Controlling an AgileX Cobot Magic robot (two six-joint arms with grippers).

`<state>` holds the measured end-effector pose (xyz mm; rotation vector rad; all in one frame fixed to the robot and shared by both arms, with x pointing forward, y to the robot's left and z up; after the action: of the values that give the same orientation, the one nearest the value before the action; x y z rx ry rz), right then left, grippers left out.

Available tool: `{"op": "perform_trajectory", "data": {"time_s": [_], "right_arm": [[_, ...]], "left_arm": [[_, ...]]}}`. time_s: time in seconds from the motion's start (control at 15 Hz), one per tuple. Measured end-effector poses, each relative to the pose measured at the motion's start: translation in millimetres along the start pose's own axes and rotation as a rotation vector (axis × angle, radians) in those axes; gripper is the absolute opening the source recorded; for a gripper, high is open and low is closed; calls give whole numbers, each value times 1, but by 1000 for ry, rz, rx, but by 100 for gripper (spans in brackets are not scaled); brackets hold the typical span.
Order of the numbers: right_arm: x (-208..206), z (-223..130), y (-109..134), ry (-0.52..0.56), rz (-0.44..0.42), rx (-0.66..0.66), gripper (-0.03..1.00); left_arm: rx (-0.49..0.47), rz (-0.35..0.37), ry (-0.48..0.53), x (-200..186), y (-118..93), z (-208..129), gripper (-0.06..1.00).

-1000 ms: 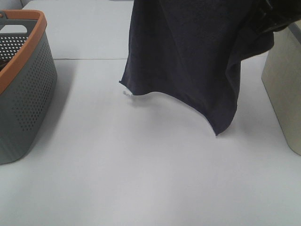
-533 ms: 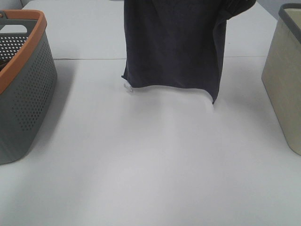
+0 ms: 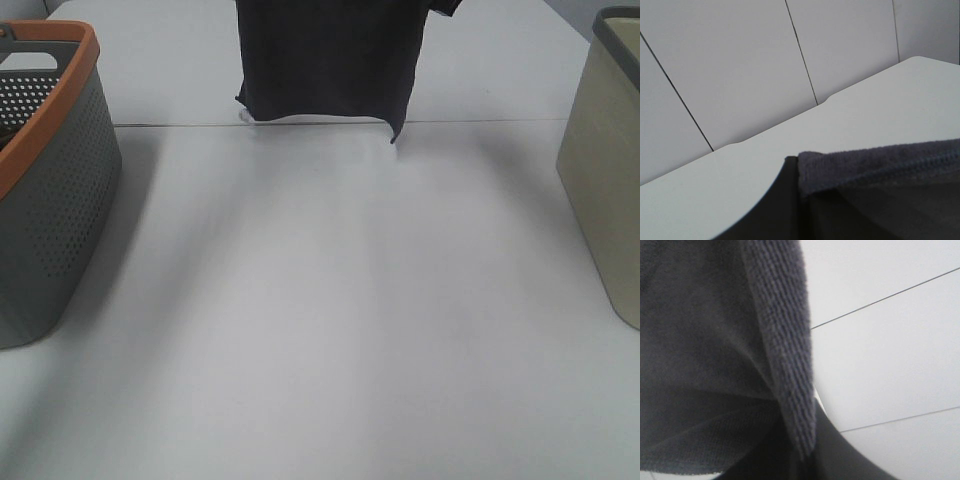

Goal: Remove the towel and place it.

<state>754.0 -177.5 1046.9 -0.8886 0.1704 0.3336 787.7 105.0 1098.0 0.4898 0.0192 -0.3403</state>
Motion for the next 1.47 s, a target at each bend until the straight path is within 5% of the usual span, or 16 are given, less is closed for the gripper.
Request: {"op": "perform_trajectory", "data": {"time_s": [0.33,0.6,0.87,1.27,1.47], "right_arm": [[37,-45,51,55,91,142,0],[23,-75,107,392,258,296,0],[-13,-65,168,681,591,402,0],[-78,-64,187,983,1051,359,0],[-90,-62,185,1016,1129,310,0]], "left_arm": [[8,-63,117,21,-33,-48,0],[29,-178,395,10,-73,-70,0],[-28,-380,705,-16,-103,-96,0],[44,-629,1035,-58,-117,-119,0],[5,-682,1056,-63,-126,-124,0]]}}
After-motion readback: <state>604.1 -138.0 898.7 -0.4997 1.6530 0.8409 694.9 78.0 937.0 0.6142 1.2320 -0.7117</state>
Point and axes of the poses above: a point on each arm's last joint axis where the gripper is mounted, x pointing out along that axis toward the gripper, y along the wrist's bending axis when the last joint is at zero, z = x × y, the point moved 3 cm from there along x, pointing out along that axis toward the gripper, and after that the axes turned 11 degrees about x, right-handed, at the moved point
